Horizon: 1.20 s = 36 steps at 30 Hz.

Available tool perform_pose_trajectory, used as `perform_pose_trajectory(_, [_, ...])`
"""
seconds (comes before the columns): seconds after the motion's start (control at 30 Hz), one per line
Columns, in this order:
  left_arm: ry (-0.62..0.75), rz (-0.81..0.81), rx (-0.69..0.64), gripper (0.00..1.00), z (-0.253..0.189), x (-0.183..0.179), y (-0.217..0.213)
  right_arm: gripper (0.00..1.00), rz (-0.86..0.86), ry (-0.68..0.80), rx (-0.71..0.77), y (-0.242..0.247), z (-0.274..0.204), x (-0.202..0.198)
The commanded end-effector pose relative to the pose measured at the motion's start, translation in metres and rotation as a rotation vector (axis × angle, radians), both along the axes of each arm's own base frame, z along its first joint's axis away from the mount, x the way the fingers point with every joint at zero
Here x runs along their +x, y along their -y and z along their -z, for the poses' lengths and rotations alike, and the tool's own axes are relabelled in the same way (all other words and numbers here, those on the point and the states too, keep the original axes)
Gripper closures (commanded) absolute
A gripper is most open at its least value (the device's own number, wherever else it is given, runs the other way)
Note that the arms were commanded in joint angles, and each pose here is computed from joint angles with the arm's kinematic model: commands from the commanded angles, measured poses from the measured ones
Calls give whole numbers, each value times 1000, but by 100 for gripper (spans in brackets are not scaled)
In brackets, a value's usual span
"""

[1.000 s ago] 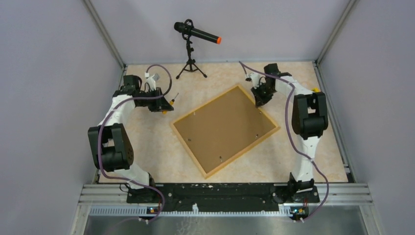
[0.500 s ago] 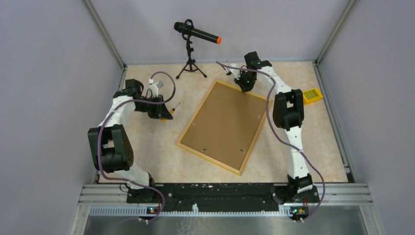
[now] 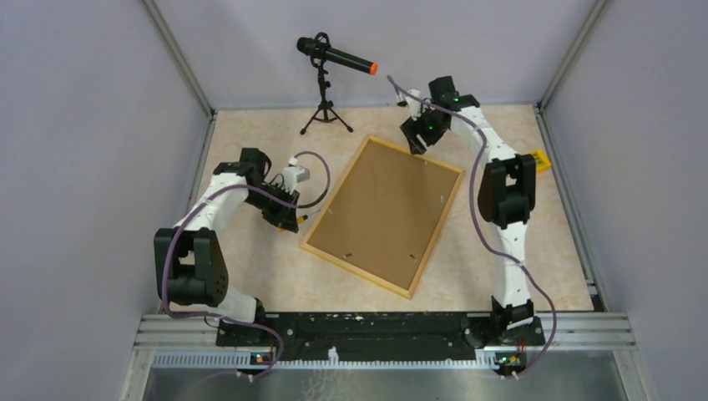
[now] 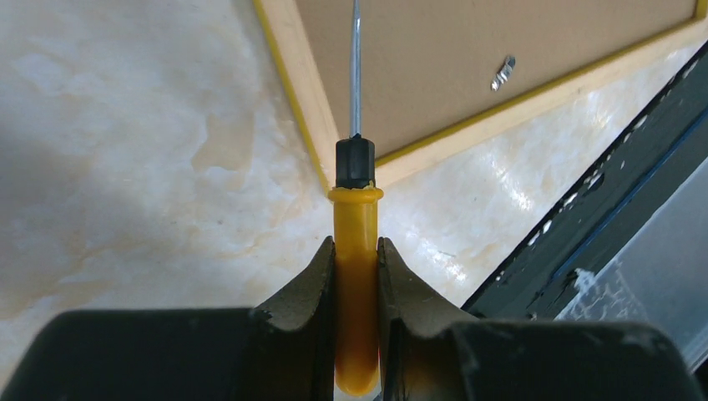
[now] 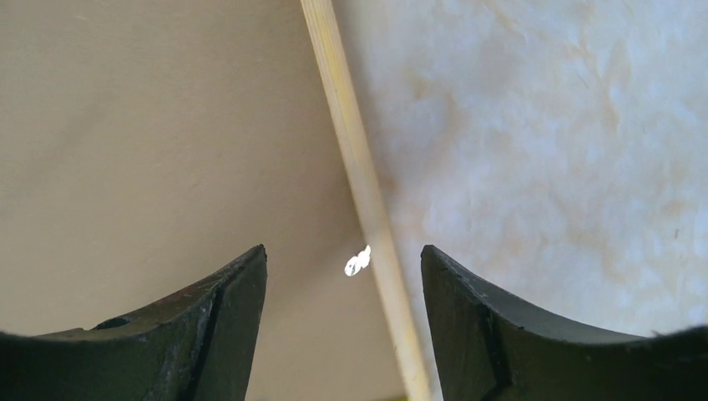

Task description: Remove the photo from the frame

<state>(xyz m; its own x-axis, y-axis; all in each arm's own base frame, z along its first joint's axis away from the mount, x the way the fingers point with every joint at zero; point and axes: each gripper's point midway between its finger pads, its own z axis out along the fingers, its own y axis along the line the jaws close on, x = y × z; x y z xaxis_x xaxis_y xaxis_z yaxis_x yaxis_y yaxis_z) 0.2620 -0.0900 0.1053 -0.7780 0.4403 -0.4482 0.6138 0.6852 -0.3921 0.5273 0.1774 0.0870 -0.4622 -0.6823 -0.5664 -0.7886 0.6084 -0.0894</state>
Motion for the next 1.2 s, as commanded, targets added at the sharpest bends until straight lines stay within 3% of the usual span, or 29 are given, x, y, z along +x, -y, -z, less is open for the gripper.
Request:
perform_pose_trajectory(0.0, [34, 106, 98, 100, 14, -18, 5, 33, 253, -66, 216, 30, -74, -31])
perform_pose_trajectory(0.13, [30, 86, 113, 100, 23, -14, 9, 34, 492, -222, 276, 80, -48, -70])
perform_pose_trajectory(0.3, [44, 78, 114, 100, 28, -3, 14, 32, 688, -252, 320, 113, -29, -115])
perform_pose_trajectory(0.43, [49, 70, 125, 100, 33, 2, 16, 38, 877, -268, 289, 138, -2, -119])
perform_pose_trajectory(0.53, [52, 75, 143, 100, 38, 4, 15, 44, 889, -303, 303, 134, 13, -109])
perform_pose_trajectory(0.77, [50, 69, 185, 100, 47, 3, 13, 44, 963, -315, 366, 129, 26, -87])
perform_pose_trajectory(1.0, [56, 46, 222, 100, 51, 1, 9, 44, 977, -332, 327, 114, 48, -86])
perform_pose_trajectory(1.17, [58, 25, 258, 100, 52, 6, 6, 53, 999, -320, 237, 113, 63, -88])
